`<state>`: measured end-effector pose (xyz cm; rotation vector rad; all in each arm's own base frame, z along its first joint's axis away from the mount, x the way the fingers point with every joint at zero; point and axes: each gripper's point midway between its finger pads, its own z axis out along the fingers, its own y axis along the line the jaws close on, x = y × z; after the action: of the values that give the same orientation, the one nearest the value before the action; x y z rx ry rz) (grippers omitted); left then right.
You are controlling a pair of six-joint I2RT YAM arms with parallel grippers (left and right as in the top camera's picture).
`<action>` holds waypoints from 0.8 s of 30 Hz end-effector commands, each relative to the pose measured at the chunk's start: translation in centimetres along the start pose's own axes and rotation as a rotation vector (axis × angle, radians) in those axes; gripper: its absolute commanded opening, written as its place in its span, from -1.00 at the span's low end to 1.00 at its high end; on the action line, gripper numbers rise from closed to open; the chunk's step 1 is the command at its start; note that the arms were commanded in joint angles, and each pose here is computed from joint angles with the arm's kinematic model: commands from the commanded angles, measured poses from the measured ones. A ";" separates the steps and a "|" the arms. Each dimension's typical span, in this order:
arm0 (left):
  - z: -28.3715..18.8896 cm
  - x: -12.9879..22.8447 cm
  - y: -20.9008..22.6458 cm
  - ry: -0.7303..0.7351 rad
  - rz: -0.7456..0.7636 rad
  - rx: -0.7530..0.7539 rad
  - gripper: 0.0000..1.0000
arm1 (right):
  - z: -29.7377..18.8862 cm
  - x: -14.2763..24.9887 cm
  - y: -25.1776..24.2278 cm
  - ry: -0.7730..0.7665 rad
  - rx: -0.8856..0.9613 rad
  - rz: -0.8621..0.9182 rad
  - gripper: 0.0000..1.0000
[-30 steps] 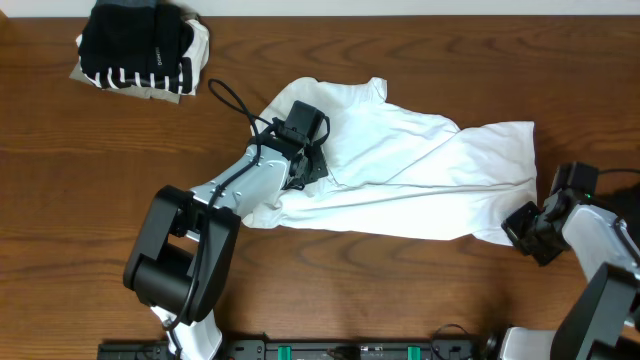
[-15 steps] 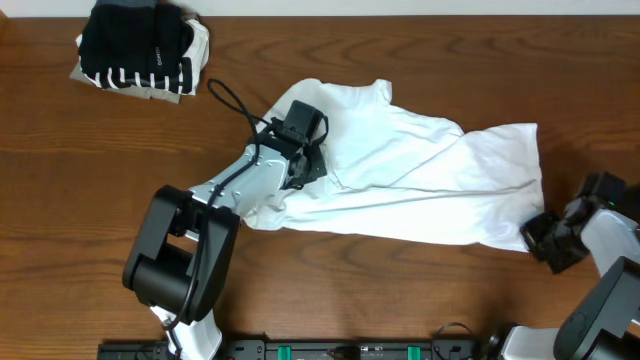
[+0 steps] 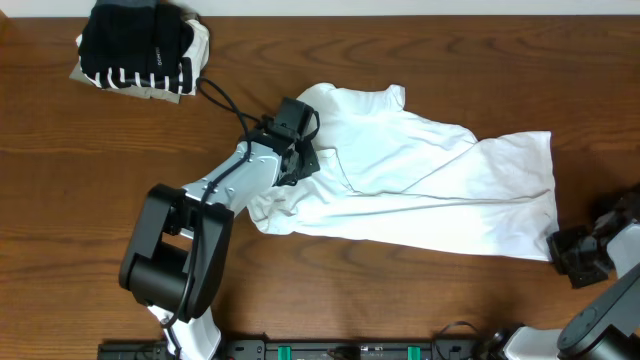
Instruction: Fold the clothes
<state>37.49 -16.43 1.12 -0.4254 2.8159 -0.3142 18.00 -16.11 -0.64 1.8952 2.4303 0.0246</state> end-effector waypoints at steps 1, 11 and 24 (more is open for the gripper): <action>0.0 -1.4 1.6 -0.034 -0.083 -0.036 -0.73 | -0.2 -1.4 -1.0 -0.036 0.057 0.008 -0.97; -1.3 -3.8 3.5 -0.078 -0.176 -0.030 -0.66 | -0.9 -1.7 0.5 -0.020 -0.011 0.007 -0.97; -15.0 -7.2 -1.6 -0.354 -0.090 0.221 -0.27 | -8.7 -2.2 6.4 0.043 -0.278 -0.150 -0.98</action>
<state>40.40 -12.48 14.36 -0.5490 2.4532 -0.4644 21.67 -16.84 5.22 1.8100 2.4493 0.2211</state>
